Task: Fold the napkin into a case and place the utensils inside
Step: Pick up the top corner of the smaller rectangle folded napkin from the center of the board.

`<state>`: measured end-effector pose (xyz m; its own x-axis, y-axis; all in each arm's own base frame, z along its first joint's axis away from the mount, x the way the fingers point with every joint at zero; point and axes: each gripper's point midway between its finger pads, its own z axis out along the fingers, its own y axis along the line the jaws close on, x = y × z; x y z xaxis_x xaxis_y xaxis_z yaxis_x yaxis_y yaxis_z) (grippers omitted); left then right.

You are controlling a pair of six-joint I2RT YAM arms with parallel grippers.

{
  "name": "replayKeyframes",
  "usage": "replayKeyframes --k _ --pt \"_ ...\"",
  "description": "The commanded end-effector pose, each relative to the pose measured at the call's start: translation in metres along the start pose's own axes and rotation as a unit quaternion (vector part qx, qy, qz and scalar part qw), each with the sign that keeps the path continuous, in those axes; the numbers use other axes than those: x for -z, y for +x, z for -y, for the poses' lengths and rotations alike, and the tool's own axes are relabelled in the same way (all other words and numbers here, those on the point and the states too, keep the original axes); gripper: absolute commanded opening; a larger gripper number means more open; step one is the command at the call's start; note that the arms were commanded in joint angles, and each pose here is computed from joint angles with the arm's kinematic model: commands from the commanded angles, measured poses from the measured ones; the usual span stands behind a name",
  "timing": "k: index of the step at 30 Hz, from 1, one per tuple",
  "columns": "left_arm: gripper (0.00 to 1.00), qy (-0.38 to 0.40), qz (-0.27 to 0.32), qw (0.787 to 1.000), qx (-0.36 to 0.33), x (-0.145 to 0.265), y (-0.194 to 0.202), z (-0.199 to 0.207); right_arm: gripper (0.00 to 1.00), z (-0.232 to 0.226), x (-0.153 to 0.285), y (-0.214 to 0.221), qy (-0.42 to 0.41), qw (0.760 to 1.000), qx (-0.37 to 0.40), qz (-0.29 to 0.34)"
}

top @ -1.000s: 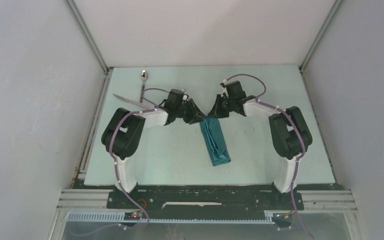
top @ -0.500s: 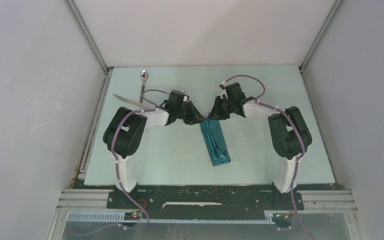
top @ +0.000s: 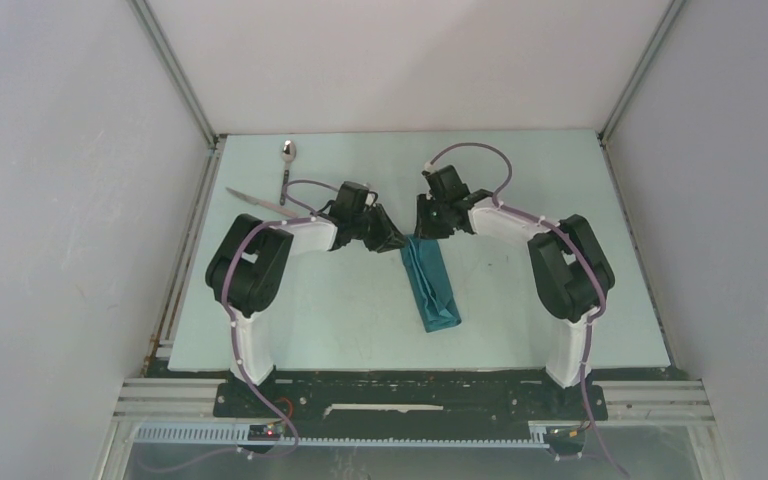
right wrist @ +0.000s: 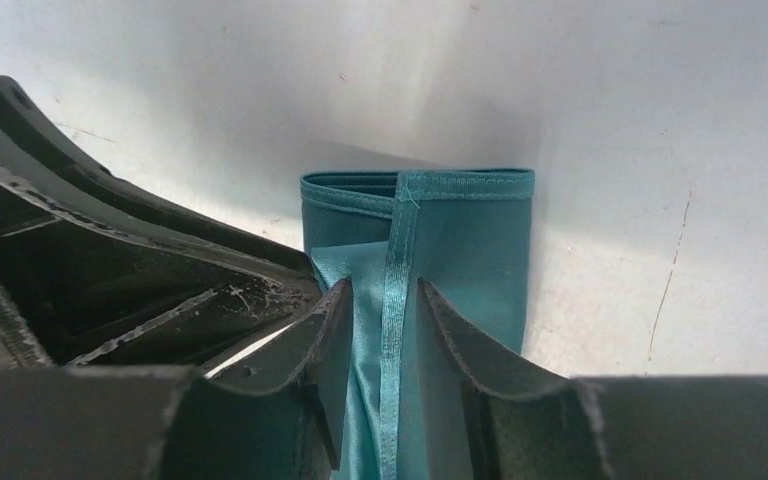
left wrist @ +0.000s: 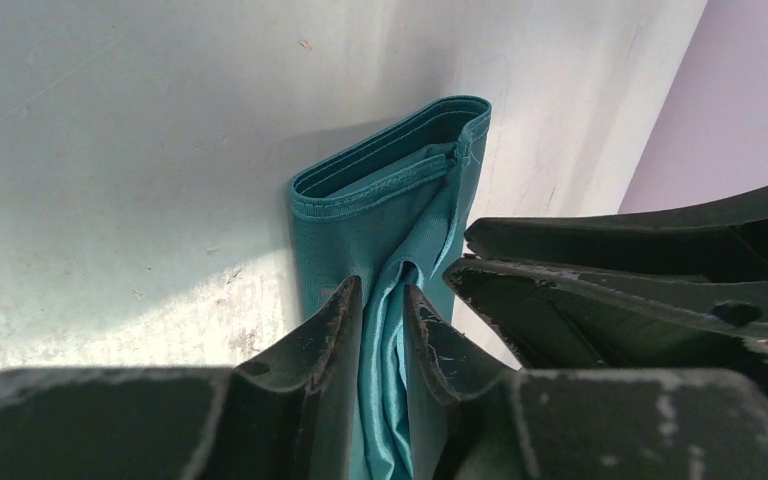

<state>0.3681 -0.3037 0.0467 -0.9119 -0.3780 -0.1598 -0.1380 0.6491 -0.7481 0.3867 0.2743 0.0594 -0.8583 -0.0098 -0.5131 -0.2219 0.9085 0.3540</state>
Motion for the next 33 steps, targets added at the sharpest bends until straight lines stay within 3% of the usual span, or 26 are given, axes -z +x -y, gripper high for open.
replayKeyframes --k 1,4,9,26,33 --pt "0.26 0.012 0.009 1.000 -0.012 0.002 -0.009 0.009 0.38 0.005 -0.003 0.003 0.043 0.999 0.026 0.002" --pt "0.26 0.010 0.008 1.000 -0.011 0.000 -0.009 0.007 0.37 0.005 -0.004 0.004 0.052 0.998 0.029 0.005" --pt "0.24 0.011 0.007 1.000 -0.009 -0.001 -0.009 0.008 0.26 0.005 -0.008 0.008 0.053 0.998 0.026 0.000" --pt "0.23 0.010 0.007 1.000 -0.008 -0.002 -0.009 0.007 0.36 0.006 -0.025 0.012 0.055 0.998 0.033 0.001" --pt "0.23 0.006 0.006 1.000 -0.005 -0.005 -0.008 0.003 0.19 0.016 -0.033 0.017 0.079 0.996 0.033 0.000"
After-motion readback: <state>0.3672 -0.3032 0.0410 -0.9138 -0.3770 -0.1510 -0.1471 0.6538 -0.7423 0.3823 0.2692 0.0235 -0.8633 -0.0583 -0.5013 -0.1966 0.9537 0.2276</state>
